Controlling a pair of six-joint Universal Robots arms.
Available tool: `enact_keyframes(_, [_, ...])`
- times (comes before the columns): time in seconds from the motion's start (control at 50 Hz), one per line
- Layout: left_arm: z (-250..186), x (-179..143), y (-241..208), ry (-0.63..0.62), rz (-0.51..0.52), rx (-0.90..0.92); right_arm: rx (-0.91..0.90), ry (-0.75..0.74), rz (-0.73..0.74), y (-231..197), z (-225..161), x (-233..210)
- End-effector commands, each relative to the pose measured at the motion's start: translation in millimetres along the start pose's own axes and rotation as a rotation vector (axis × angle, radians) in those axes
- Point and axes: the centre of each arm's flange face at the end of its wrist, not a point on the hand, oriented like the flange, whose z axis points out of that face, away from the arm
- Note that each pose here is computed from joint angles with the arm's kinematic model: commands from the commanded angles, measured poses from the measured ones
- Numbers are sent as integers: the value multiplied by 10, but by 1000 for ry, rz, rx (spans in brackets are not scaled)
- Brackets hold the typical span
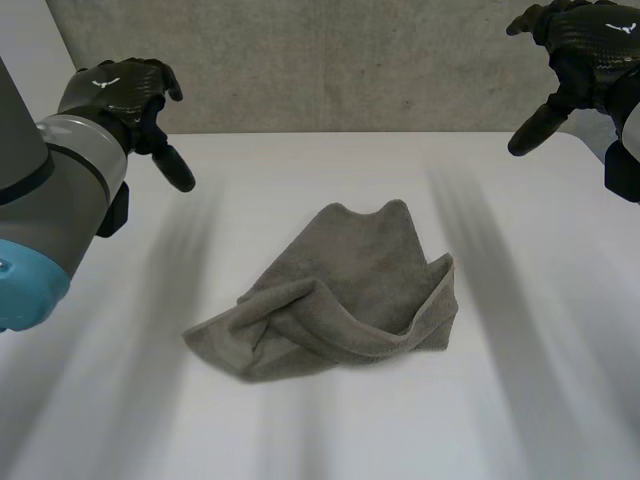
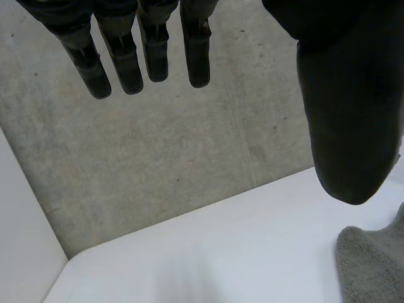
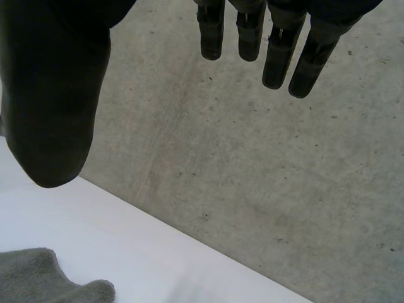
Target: Fold the towel.
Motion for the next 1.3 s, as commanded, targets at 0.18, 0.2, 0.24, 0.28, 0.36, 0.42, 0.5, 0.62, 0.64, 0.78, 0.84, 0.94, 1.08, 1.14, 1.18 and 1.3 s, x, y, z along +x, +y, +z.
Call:
enact_keyframes(0.18, [-69,-57,-105,-7,-17,14,-12,6,-1,37,26,4])
enact_keyframes(0.2, [-78,-59,-120,-7,-18,18,-12,6,-1,37,26,4])
enact_keyframes(0.24, [-82,-60,-117,-7,-18,17,-12,3,-1,37,26,1])
enact_keyframes(0.28, [-81,-58,-113,-6,-17,17,-13,0,-2,39,26,2])
enact_keyframes(0.36, [-85,-54,-104,-4,-13,17,-16,-7,-22,35,26,-3])
enact_keyframes(0.42, [-86,-52,-95,-3,-10,14,-20,-12,-44,39,22,-8])
enact_keyframes(0.5, [-58,-10,-52,40,-4,2,-68,-60,-162,130,31,-49])
enact_keyframes(0.62, [1,144,177,192,12,-65,-275,-217,-331,514,13,-163])
enact_keyframes(0.64, [1,145,178,193,12,-65,-275,-217,-331,515,13,-163])
enact_keyframes(0.78, [116,358,715,378,122,-204,-496,-415,-376,1065,-28,-297])
enact_keyframes(0.84, [145,411,974,418,191,-266,-548,-480,-360,1288,-29,-352])
enact_keyframes(0.94, [135,501,1334,468,271,-349,-619,-545,-351,1581,-42,-433])
enact_keyframes(1.08, [112,620,1665,508,303,-414,-686,-577,-334,1886,-18,-470])
enact_keyframes(1.14, [97,668,1782,521,309,-434,-693,-580,-329,1967,-12,-477])
enact_keyframes(1.18, [89,690,1822,527,310,-440,-688,-577,-330,1974,-7,-477])
enact_keyframes(1.3, [93,737,1885,541,313,-447,-629,-570,-334,1861,38,-486])
